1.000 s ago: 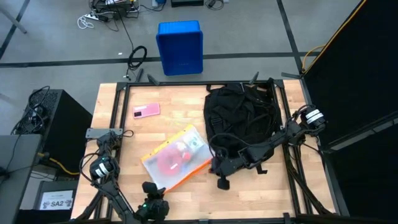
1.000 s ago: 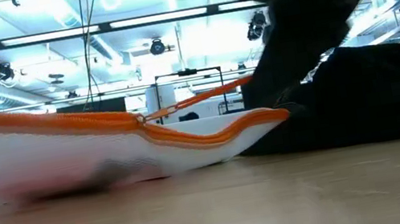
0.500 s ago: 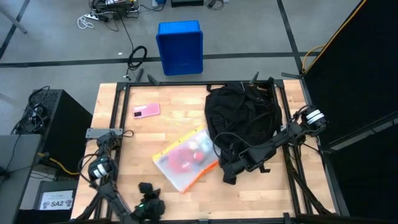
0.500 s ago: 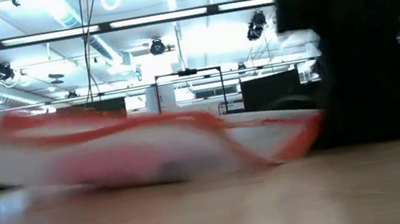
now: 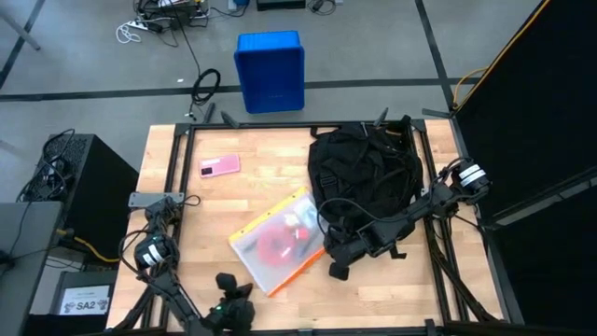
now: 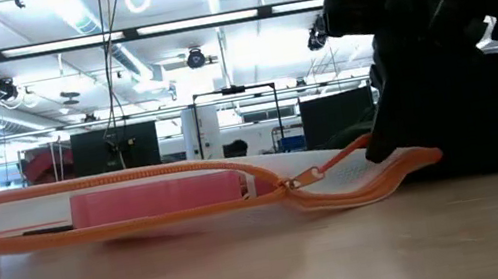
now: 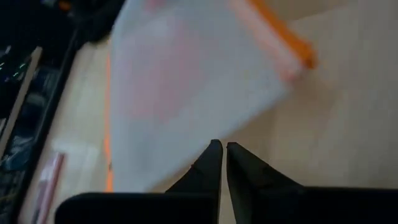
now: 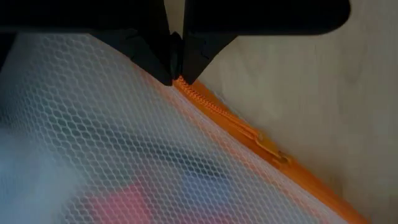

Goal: Unpack backpack
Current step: Open the zip bag

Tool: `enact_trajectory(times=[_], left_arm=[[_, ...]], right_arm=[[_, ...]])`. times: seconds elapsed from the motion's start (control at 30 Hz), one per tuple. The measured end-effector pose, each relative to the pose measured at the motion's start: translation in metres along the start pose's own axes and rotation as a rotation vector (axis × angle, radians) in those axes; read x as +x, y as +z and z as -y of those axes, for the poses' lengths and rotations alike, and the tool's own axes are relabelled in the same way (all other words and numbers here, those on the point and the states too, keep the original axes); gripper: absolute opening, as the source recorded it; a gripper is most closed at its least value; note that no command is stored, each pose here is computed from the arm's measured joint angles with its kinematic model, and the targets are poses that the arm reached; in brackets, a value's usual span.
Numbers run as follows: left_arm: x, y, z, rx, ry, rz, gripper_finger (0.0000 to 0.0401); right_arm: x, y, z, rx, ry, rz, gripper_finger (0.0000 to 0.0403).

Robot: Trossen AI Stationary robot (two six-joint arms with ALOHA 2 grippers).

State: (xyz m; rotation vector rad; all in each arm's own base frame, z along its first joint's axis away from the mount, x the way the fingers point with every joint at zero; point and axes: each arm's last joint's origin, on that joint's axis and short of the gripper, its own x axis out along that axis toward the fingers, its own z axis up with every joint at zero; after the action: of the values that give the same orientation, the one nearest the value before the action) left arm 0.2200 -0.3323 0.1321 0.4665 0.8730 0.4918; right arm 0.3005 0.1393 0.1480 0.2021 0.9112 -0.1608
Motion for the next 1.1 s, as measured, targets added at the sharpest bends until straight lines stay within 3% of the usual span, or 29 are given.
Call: enact_trajectory(times=[0.13,0.27,0.53,0.73,0.9,1.0,1.1], left_arm=[[-0.001,0.004,0.011,0.03,-0.082,0.031,0.0023],[0.0,0.011,0.018,0.037,-0.135,0.071,0.007],[0.014,0.022,0.013,0.017,-0.085,0.09,0.0176],[0.029,0.033,0.009,0.046,-0.073,0.069,0.0221],[0.036,0.038,0.006,0.077,-0.069,0.052,0.02],[0.04,0.04,0.005,0.096,-0.066,0.044,0.015],[0.042,0.041,0.003,0.099,-0.06,0.038,0.0074]], right_arm=[[0.001,0.003,0.001,-0.006,0.004,0.015,0.0],[0.001,0.006,0.002,-0.004,0.011,0.031,0.0],[0.002,0.008,0.002,0.003,0.019,0.044,0.0001],[0.002,0.008,0.002,-0.004,0.02,0.047,0.0003],[0.001,0.009,0.001,-0.018,0.027,0.056,0.0001],[0.001,0.011,0.0,-0.013,0.041,0.066,0.0006],[0.001,0.011,-0.004,-0.024,0.108,0.053,0.0015]])
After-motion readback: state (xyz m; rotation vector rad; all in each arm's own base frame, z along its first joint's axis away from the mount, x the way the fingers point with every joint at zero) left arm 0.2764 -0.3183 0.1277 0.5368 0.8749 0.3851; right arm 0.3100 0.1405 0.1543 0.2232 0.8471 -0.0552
